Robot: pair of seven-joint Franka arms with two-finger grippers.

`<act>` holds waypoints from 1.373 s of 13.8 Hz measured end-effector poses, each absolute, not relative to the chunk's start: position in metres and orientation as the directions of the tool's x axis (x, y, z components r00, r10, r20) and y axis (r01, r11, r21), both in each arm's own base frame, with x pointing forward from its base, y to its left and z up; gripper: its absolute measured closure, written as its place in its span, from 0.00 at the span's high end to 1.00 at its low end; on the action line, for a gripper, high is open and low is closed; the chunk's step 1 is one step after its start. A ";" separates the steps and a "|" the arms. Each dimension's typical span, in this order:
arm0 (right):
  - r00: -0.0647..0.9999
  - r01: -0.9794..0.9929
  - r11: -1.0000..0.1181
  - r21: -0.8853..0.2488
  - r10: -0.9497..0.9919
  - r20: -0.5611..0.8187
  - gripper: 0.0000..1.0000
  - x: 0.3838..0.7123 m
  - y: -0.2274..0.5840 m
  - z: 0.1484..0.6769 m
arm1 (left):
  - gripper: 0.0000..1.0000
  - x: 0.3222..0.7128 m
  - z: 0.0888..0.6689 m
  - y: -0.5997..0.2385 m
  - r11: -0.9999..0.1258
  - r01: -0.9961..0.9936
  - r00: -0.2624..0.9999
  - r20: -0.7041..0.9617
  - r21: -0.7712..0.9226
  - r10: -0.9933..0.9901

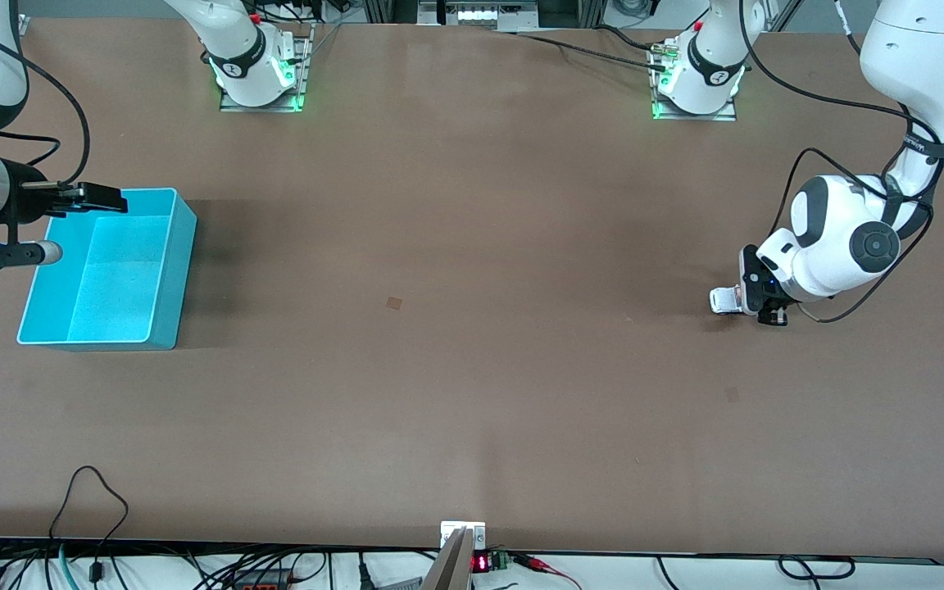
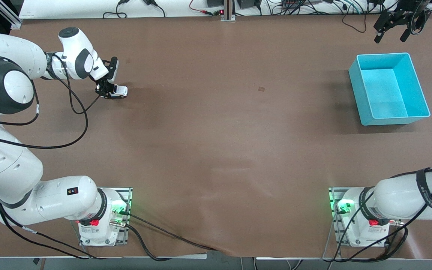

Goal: Wind and store white jeep toy

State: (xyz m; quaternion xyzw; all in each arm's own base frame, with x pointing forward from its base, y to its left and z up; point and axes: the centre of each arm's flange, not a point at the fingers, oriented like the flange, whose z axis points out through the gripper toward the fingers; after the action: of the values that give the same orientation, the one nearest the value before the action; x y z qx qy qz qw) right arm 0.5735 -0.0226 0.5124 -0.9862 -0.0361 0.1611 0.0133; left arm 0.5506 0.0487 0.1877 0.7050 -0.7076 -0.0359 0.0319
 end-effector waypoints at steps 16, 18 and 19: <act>0.945 0.066 -0.997 -0.038 0.075 -0.319 1.00 0.573 -0.023 0.512 | 0.52 0.548 0.198 0.018 -0.071 -0.991 0.070 -0.016 0.115 -0.997; 0.945 0.066 -0.997 -0.038 0.075 -0.319 1.00 0.573 -0.023 0.512 | 0.52 0.547 0.194 0.018 -0.074 -0.990 0.073 -0.015 0.122 -0.997; 0.945 0.066 -0.997 -0.038 0.075 -0.319 1.00 0.573 -0.023 0.512 | 0.52 0.547 0.193 0.018 -0.075 -0.989 0.074 -0.015 0.125 -0.997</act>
State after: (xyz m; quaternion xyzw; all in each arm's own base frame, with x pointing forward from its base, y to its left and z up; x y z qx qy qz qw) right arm 0.5734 -0.0228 0.5120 -0.9860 -0.0356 0.1622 0.0135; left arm 0.5469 0.0182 0.1929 0.7316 -0.6789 -0.0480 0.0407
